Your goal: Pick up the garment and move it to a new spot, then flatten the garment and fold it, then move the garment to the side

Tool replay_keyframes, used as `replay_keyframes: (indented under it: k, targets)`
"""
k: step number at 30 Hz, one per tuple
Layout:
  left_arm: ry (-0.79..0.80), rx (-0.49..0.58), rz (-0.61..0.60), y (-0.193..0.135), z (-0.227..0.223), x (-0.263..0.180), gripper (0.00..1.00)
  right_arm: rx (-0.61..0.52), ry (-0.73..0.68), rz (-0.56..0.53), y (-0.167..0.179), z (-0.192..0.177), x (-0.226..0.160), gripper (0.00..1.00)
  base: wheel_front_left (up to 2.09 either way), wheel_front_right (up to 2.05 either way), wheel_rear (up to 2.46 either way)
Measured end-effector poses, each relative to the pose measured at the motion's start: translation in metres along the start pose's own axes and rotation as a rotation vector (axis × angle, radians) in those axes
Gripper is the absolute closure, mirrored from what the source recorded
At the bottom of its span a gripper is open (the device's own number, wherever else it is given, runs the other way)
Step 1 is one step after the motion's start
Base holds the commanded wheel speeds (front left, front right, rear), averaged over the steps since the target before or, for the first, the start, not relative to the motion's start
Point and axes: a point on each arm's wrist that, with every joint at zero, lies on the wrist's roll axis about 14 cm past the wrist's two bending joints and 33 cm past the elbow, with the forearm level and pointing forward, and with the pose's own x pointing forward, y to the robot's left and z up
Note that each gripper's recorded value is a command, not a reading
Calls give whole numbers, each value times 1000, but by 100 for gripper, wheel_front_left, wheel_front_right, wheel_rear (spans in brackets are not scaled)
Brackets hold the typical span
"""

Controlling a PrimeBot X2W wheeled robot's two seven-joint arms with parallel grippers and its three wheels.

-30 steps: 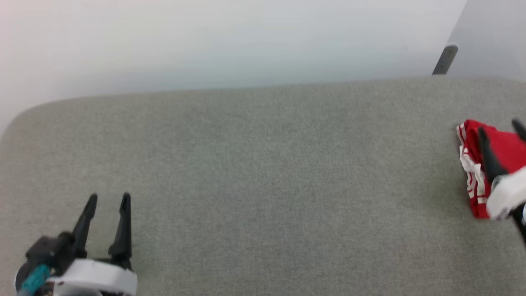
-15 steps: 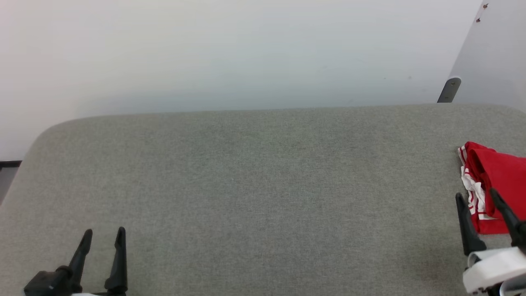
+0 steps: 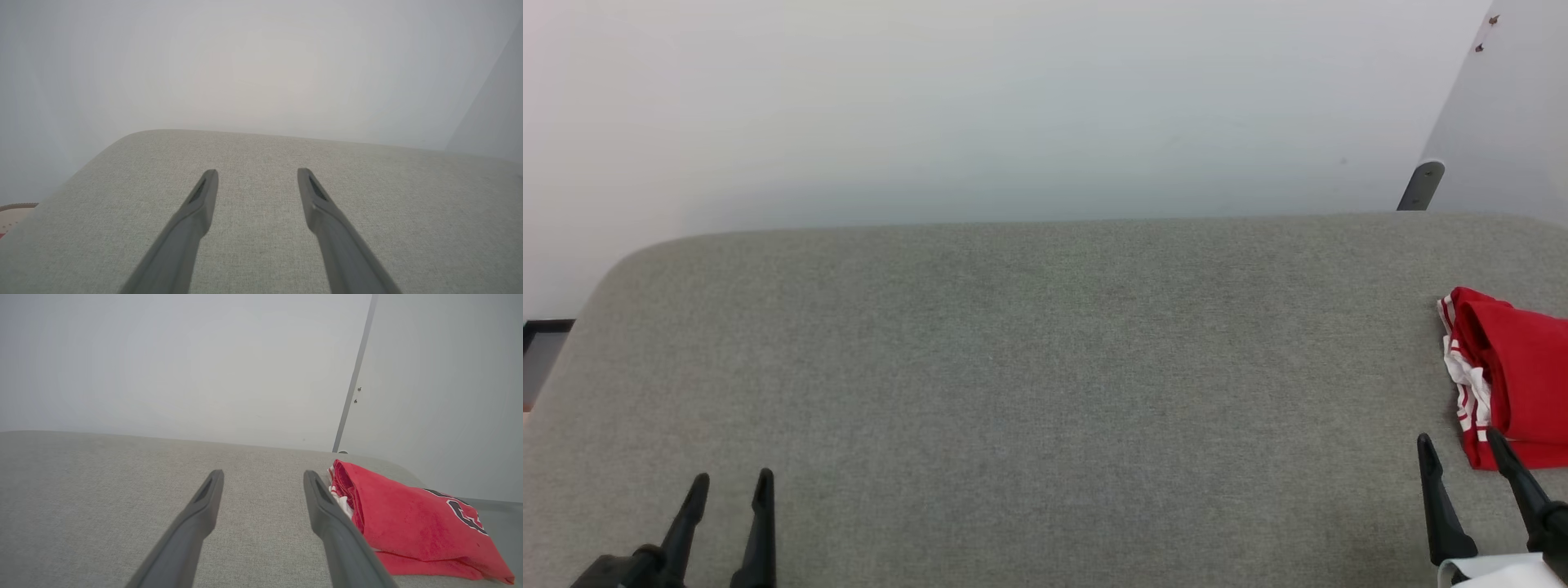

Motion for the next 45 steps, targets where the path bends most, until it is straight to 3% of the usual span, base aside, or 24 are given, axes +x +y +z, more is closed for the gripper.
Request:
replay_keyframes:
  k: [45]
  targets:
    - [-8,-33,2,3,4,-2,0,-4,23,25,8,-8,0,0,0,0,0]
